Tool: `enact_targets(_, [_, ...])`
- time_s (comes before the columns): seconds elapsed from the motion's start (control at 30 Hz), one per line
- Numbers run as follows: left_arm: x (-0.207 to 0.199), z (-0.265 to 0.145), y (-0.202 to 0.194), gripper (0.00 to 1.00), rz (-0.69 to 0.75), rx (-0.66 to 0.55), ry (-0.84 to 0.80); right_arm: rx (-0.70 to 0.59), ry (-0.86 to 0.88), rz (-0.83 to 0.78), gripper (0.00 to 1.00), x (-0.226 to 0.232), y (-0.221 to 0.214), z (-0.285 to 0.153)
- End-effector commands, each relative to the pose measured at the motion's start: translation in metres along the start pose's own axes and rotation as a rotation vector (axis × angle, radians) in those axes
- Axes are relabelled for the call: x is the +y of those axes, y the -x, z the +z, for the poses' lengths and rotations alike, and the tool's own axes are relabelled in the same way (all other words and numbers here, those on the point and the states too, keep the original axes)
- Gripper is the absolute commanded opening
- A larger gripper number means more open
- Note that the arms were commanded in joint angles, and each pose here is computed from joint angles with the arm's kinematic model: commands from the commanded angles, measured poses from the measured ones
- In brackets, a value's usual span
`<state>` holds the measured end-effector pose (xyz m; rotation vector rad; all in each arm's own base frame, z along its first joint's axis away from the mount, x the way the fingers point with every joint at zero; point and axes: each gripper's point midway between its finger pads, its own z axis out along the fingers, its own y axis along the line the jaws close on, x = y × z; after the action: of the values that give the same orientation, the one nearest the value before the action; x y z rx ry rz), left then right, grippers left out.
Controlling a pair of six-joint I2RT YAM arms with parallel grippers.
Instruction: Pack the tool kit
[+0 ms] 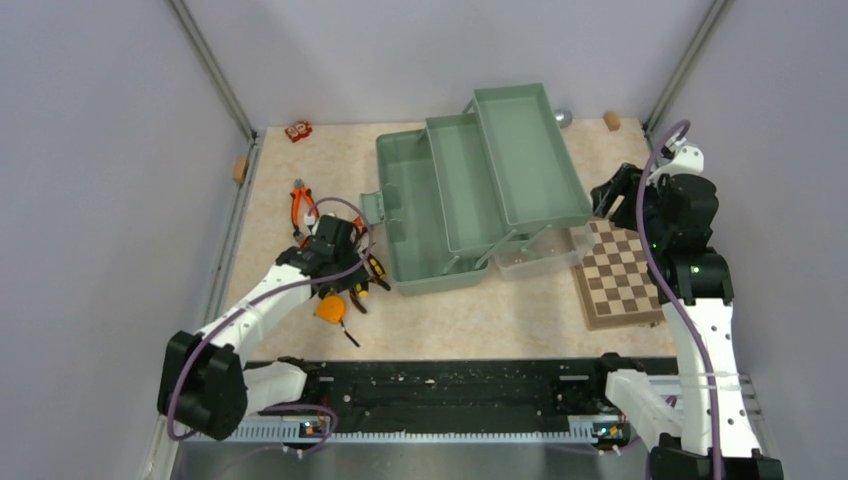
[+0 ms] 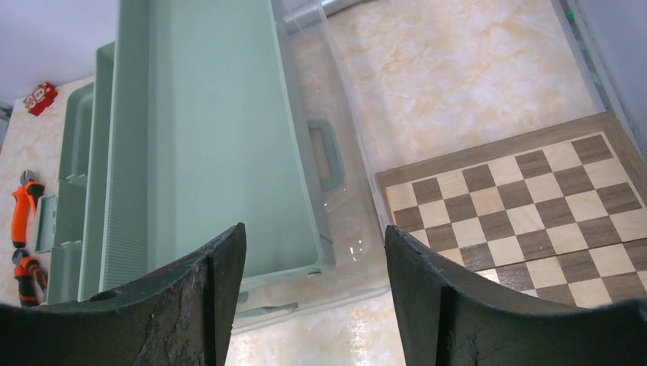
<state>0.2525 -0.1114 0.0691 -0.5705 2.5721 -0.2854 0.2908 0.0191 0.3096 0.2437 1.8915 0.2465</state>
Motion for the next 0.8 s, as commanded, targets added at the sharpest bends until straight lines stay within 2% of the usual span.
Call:
enact_targets(0.0, [-0.01,-0.029,0.017,0.0,-0.01,-0.087,-0.067,-0.06,-0.019,-0.016,0.66,-0.001,0.015,-0.005])
enact_targets(0.1, [-0.017,-0.045,0.02,0.0,-0.019,-0.115,-0.127,-0.07,-0.032,-0.021,0.66,-0.003,0.018,-0.006])
enact_targets(0.33, [-0.034,-0.061,0.011,0.0,-0.05,-0.098,-0.271,-0.089,-0.056,-0.011,0.66,-0.006,0.023,-0.009])
enact_targets(0.6, [-0.04,-0.08,0.023,0.0,-0.079,-0.181,-0.336,-0.099,-0.057,0.004,0.66,-0.006,0.024,-0.012])
enact_targets(0.77, [-0.033,-0.095,0.041,0.0,-0.12,-0.285,-0.317,-0.105,-0.057,0.003,0.66,-0.005,0.028,-0.012])
